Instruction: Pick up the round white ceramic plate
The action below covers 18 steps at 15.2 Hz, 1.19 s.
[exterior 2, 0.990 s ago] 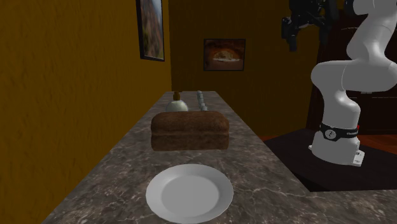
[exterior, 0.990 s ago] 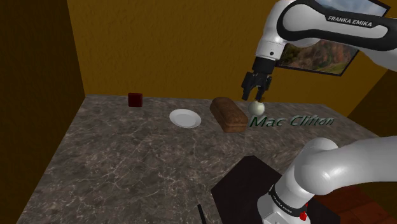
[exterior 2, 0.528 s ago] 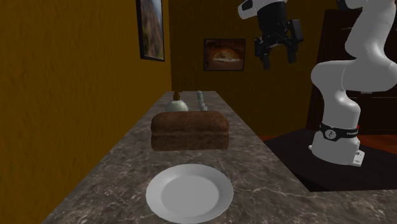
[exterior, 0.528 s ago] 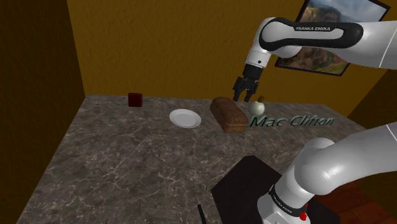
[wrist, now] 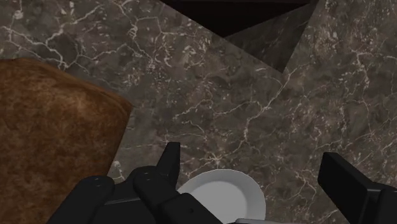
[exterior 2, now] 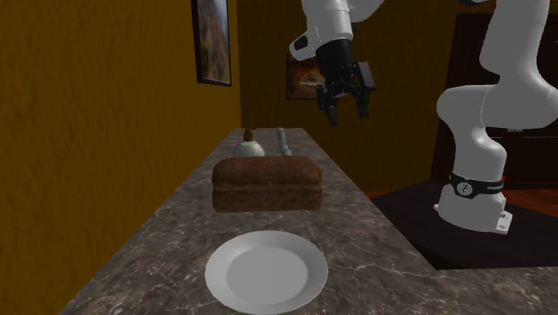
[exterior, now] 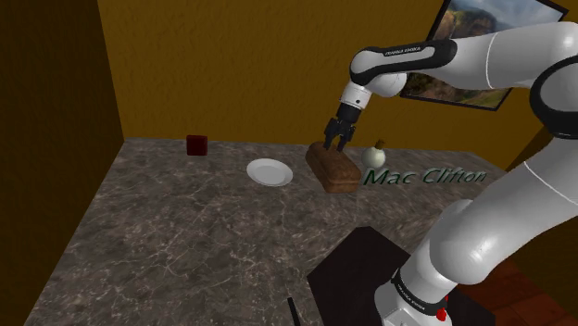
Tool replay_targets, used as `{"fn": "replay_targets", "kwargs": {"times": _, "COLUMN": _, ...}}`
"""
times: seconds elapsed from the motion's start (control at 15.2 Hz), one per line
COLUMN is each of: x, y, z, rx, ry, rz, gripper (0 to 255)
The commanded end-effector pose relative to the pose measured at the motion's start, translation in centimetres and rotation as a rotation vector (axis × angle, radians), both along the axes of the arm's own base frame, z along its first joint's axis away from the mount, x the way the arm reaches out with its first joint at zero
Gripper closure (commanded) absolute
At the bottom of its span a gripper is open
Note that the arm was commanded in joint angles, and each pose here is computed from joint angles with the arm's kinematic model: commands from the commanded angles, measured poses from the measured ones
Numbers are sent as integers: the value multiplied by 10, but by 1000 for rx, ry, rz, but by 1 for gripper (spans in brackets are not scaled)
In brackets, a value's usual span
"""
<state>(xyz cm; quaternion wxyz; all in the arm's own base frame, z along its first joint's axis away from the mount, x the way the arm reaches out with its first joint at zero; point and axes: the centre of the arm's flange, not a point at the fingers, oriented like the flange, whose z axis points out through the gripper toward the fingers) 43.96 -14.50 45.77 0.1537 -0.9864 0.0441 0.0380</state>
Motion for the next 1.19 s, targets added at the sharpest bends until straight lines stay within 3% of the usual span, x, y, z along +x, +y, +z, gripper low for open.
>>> {"fn": "replay_targets", "kwargs": {"times": 0.0, "x": 19, "y": -12, "z": -18, "rx": 22, "ry": -13, "rz": 16, "gripper": 0}}
{"fn": "replay_targets", "kwargs": {"times": 1.12, "x": 190, "y": -89, "z": -160, "rx": 220, "ry": -103, "rz": 143, "gripper": 0}}
